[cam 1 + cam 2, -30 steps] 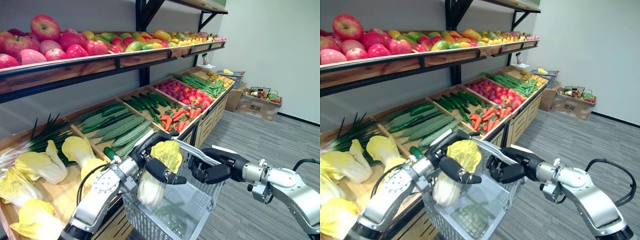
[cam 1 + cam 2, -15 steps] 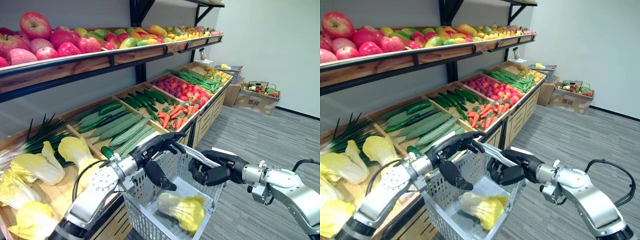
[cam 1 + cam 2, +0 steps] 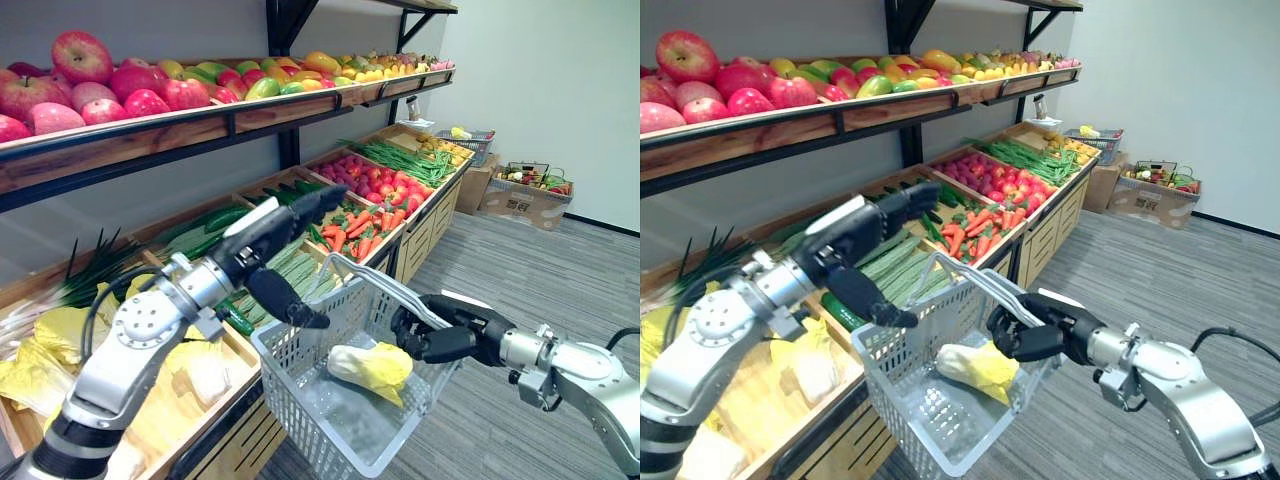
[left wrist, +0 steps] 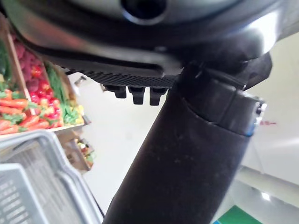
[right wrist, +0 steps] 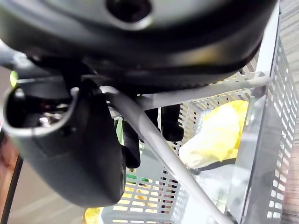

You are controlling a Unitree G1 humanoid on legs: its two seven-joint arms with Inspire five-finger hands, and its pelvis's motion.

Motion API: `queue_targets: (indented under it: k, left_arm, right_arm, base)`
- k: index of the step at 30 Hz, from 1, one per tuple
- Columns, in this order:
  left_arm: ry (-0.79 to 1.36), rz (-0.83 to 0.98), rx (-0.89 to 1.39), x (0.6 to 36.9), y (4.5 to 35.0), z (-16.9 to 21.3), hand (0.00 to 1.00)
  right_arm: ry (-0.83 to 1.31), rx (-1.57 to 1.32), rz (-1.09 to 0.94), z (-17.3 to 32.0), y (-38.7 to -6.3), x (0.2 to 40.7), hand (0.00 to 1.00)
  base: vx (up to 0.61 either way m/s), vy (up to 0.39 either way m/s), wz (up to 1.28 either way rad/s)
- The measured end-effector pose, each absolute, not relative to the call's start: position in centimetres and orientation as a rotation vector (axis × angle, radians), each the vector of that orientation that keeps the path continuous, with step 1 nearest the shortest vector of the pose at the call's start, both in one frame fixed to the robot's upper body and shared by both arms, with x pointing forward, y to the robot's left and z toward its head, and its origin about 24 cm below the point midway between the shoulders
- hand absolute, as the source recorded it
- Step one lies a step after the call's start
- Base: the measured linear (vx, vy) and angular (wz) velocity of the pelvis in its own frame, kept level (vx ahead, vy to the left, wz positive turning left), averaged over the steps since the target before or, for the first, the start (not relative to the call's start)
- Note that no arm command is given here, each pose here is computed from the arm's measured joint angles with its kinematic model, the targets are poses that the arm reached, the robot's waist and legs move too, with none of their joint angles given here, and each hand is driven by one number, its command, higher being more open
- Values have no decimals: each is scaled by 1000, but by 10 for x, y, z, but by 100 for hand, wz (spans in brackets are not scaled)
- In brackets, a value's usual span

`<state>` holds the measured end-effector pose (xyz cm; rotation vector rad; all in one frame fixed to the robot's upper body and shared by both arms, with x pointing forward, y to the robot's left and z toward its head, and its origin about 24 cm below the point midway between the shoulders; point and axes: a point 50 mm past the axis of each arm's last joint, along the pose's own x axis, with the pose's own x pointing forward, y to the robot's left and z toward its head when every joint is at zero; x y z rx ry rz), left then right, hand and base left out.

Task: Pick vegetable in the basket

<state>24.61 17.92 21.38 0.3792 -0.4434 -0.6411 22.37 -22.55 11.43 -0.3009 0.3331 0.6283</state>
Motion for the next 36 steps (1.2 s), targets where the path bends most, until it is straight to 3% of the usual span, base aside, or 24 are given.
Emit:
queue_targets:
  k: [10,18,26,36]
  left_arm:
    - [-477,-549,387,241,199,224,100]
    - [-303,-323,246,221,238,176,100]
    - [-38,125,54,183,293,99,100]
    - [178,851,-148,91,373,26,100]
  right_arm:
    - [401,-225,576,95,-236,215,0]
    - [399,-65,432,75,-245,198,0]
    - [492,90,246,35,-261,183,0]
    - [599,265,38,-8,-269,168,0]
  base:
    - [3,13,1]
    - [9,25,7]
    - [15,40,14]
    - [-3,45,13]
